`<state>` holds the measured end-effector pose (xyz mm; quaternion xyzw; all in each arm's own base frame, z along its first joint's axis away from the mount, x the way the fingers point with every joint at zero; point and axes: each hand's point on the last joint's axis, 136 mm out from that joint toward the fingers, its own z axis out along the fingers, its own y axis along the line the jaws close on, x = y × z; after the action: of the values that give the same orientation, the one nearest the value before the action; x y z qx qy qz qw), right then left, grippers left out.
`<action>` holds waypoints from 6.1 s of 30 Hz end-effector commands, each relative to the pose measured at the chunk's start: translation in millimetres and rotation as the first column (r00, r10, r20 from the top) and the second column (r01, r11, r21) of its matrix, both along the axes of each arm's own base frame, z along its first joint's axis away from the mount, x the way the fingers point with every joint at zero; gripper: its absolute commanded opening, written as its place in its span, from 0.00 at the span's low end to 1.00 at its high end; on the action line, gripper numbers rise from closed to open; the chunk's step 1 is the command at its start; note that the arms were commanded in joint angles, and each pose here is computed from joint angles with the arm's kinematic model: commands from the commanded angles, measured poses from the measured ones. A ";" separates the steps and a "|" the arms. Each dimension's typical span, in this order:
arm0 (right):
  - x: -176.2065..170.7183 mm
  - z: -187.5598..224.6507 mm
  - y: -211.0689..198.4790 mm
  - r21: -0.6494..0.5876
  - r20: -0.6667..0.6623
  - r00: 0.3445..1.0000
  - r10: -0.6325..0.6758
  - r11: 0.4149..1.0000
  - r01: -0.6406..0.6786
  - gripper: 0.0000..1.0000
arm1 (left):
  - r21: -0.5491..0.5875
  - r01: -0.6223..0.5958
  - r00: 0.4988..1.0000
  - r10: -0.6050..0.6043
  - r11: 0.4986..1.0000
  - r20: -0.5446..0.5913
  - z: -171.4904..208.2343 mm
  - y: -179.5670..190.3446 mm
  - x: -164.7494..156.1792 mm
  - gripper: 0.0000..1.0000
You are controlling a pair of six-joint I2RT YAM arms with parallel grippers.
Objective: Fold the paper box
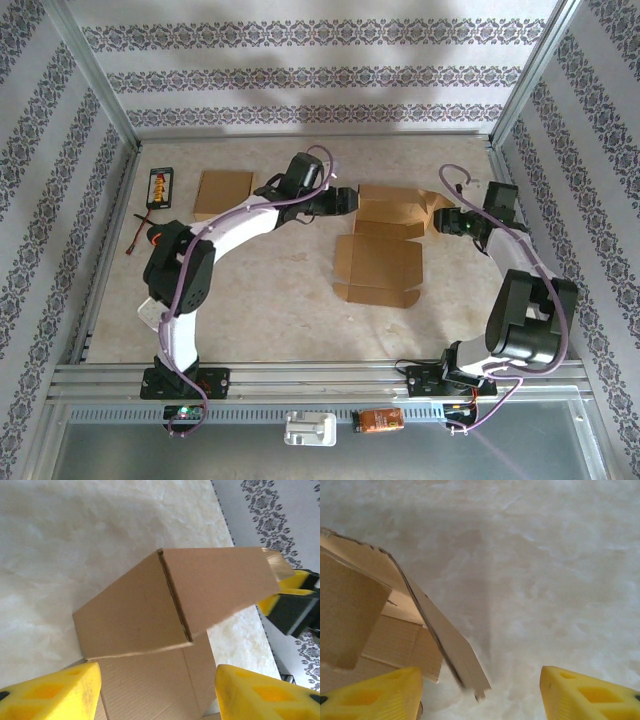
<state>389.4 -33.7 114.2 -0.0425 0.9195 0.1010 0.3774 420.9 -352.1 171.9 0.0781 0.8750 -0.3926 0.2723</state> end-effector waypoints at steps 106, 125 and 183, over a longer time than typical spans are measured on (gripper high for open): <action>9.7 12.9 171.9 0.335 -0.505 0.836 -0.217 0.843 0.421 0.14 | 0.045 0.232 0.971 -0.228 0.972 -0.075 -158.9 -61.8 -39.3 0.00; 3.3 -46.9 207.8 0.233 -0.615 0.787 -0.052 0.941 0.244 0.16 | -0.052 0.224 0.975 -0.223 0.973 0.024 -116.3 -68.0 -37.1 0.07; 13.0 40.1 250.7 0.282 -0.319 0.938 0.135 0.959 -0.042 0.47 | -0.050 -0.302 0.953 0.301 0.952 -0.030 -21.2 118.9 66.0 0.41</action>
<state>409.2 215.1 113.5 0.0267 0.9601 0.2200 0.1707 489.7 -238.1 159.9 -0.0761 0.8605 -0.3871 0.3223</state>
